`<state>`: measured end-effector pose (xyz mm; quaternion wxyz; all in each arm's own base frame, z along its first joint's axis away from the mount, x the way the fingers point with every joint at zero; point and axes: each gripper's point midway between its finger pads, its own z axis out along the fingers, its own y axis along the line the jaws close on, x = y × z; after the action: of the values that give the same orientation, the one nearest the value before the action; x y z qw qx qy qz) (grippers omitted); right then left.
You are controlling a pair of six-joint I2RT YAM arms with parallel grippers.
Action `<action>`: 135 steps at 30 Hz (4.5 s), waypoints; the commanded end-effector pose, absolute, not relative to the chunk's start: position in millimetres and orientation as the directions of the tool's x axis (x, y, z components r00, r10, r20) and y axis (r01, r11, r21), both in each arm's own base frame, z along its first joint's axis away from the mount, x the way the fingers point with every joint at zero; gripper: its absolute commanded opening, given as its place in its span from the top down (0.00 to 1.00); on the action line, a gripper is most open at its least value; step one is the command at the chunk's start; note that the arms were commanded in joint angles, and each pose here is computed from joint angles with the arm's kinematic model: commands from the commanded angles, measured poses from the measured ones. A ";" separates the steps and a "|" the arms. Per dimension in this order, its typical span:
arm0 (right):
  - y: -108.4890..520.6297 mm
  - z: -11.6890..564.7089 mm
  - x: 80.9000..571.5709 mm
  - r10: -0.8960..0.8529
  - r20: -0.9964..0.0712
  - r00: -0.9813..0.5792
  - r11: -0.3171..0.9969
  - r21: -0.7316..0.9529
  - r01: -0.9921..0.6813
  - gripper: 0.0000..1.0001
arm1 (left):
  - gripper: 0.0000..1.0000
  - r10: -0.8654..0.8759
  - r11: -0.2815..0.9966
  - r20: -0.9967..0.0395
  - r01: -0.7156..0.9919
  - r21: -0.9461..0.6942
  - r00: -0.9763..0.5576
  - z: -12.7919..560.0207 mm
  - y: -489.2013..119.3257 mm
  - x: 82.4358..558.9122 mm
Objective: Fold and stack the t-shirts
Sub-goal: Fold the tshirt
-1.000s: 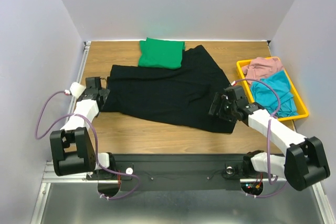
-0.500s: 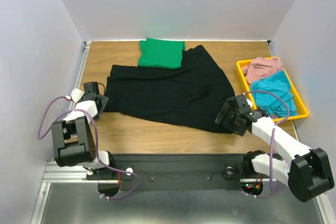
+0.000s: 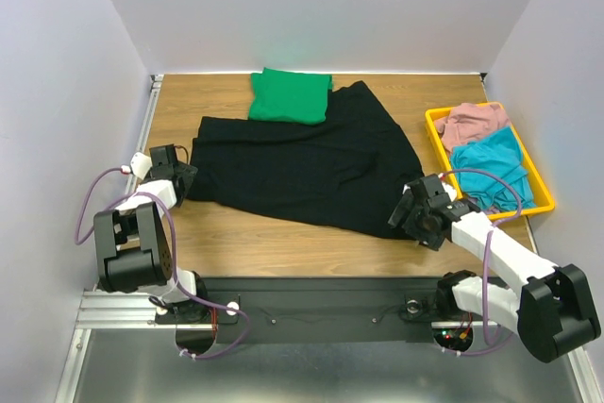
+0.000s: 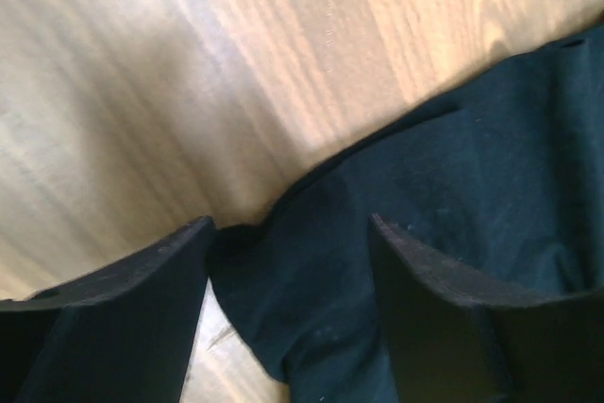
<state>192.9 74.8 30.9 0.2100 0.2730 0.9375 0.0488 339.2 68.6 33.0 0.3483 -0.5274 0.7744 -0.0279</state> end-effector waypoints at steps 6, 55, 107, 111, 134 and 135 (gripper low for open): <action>68.0 33.5 195.8 0.598 -0.394 -0.698 0.799 0.225 0.557 0.00 | 0.69 -0.871 0.454 -0.369 -0.820 -0.349 -0.325 -12.7 44.1 322.6; 20.5 91.3 147.4 0.711 -0.454 -0.537 0.652 0.141 0.745 1.00 | 1.00 -0.945 0.275 -0.300 -0.824 -0.496 -0.135 38.1 11.0 207.6; 228.6 67.6 366.1 0.329 -0.512 -0.794 0.895 0.437 0.089 0.00 | 0.02 -0.860 0.424 -0.503 -0.670 -0.609 -0.087 133.6 44.1 312.3; 252.1 77.2 379.8 0.314 -0.510 -0.801 0.869 0.493 0.026 0.00 | 0.02 -0.852 0.439 -0.515 -0.664 -0.605 -0.094 139.1 45.3 317.5; 260.5 81.5 390.0 0.058 -0.647 -0.761 0.990 0.134 -0.039 0.20 | 0.01 -0.818 0.508 -0.543 -0.682 -0.526 -0.191 119.6 44.9 312.2; 257.9 80.2 394.0 0.061 -0.649 -0.758 0.993 0.113 -0.017 0.25 | 0.02 -0.818 0.509 -0.543 -0.680 -0.528 -0.191 118.7 44.6 312.3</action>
<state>378.1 272.1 84.0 0.3349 0.0048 0.9357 0.1107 306.5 44.5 109.8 0.3911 -0.5028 0.7665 -0.0812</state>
